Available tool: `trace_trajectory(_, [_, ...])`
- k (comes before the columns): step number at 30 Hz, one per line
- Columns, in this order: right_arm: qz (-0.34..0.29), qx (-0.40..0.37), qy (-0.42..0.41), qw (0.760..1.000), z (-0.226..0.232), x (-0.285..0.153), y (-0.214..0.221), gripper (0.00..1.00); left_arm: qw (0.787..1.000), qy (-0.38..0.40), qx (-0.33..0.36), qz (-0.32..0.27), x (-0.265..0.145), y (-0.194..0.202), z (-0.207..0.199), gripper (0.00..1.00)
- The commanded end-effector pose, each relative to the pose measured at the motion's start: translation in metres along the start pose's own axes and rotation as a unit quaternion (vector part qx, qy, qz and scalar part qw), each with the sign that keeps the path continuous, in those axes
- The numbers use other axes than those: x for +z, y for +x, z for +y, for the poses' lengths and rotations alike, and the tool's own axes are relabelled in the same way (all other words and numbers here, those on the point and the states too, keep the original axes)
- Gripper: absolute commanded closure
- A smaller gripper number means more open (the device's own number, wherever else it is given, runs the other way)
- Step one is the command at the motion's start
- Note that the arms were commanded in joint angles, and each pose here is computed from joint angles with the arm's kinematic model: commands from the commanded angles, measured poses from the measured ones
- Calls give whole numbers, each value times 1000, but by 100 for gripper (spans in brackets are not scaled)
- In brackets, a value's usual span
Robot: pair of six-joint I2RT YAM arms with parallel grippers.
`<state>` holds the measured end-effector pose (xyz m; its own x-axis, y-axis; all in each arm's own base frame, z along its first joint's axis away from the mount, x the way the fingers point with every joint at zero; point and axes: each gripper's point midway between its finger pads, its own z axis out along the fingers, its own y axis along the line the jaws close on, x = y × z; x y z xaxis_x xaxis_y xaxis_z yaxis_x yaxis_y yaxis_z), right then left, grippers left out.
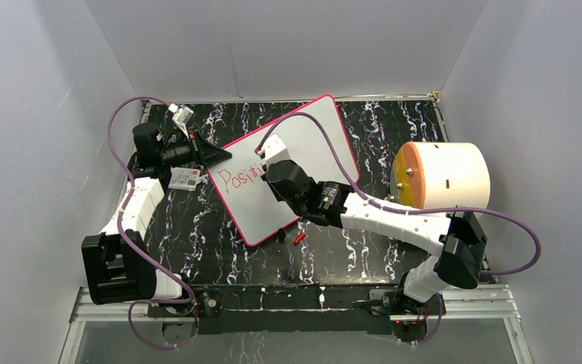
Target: Write a sentence on the whiteboard
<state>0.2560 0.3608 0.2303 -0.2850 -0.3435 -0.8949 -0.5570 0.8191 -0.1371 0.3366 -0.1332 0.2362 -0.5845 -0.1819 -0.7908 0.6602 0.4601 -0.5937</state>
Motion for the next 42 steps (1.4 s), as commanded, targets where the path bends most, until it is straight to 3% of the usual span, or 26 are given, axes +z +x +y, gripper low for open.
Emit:
trace_trajectory(1, [-41, 24, 18, 999, -12, -6, -22, 100, 998, -55, -2, 9, 1, 14, 30, 100])
trace_trajectory(42, [-98, 44, 12, 994, -19, -21, -53, 100, 998, -62, -3, 11, 1, 15, 33, 100])
